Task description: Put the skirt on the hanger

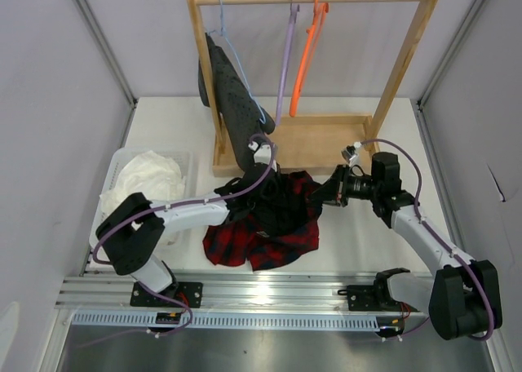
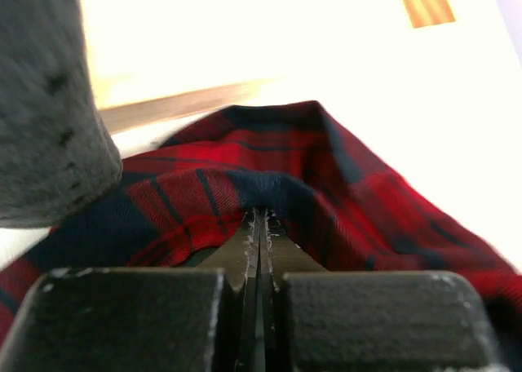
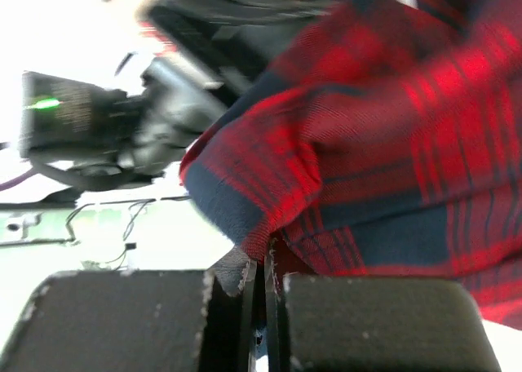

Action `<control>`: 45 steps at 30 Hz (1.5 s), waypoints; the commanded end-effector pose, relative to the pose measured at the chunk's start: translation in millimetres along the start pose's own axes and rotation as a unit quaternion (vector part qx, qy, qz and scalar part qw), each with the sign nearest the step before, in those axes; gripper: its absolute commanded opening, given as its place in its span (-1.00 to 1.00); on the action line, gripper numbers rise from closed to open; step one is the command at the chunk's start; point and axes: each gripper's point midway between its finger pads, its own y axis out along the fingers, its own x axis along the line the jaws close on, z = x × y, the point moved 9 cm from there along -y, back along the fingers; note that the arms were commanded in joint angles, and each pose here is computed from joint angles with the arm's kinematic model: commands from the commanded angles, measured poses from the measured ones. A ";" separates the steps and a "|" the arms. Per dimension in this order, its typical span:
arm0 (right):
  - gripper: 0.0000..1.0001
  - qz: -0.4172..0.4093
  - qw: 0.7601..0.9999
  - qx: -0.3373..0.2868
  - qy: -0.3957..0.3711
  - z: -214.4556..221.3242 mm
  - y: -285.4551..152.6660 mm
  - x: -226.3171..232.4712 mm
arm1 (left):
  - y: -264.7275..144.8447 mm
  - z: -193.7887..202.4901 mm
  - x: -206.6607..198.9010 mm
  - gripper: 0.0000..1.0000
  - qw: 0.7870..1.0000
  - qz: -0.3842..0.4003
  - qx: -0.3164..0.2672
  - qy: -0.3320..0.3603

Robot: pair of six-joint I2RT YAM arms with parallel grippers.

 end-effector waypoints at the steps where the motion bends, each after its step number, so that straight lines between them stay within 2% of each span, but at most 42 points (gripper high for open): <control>1: -1.00 -0.085 0.995 0.013 -0.051 -3.8 -7.3 34.0 | 8.7 -6.9 -1.8 -1.00 1.000 -0.016 -0.006 -0.012; 8: -1.00 -0.145 0.985 0.008 -0.091 -5.5 -12.7 55.4 | 15.8 4.0 7.9 -1.00 0.999 -0.045 0.006 -0.015; 15: -1.00 -0.163 0.976 -0.065 -0.126 -15.9 -12.3 62.4 | 1.4 11.0 13.7 -1.00 0.999 -0.034 -0.005 -0.029; 19: -1.00 -0.130 0.975 -0.098 -0.153 -30.5 -5.4 55.6 | -17.4 -2.1 6.7 -1.00 0.999 0.010 -0.045 -0.027; 20: -1.00 -0.103 0.981 -0.094 -0.134 -33.5 -4.0 52.9 | -22.1 -4.1 5.3 -1.00 0.998 0.024 -0.049 -0.019; 24: -1.00 -0.047 0.984 -0.088 -0.149 -31.9 0.9 38.0 | -47.3 -28.7 -1.0 -0.74 0.994 0.057 -0.092 -0.007; 28: -1.00 0.002 0.987 -0.078 -0.138 -16.7 4.5 14.1 | -62.3 -25.4 2.1 -0.72 0.994 0.077 -0.080 0.006; 32: -1.00 0.020 0.986 -0.091 -0.138 -4.0 4.8 -0.6 | -70.2 2.4 9.0 -0.81 0.994 0.096 -0.046 -0.013; 33: -1.00 0.025 0.985 -0.093 -0.142 -3.4 4.9 -2.5 | -72.8 19.9 15.8 -0.81 0.995 0.094 -0.032 -0.012; 38: -1.00 0.069 0.982 -0.105 -0.140 -2.8 6.4 -17.4 | -89.5 49.4 16.7 -0.98 0.993 0.106 -0.017 -0.041; 45: -1.00 0.120 0.977 -0.124 -0.128 1.0 8.6 -39.4 | -110.3 77.4 14.9 -1.00 0.993 0.105 -0.006 -0.045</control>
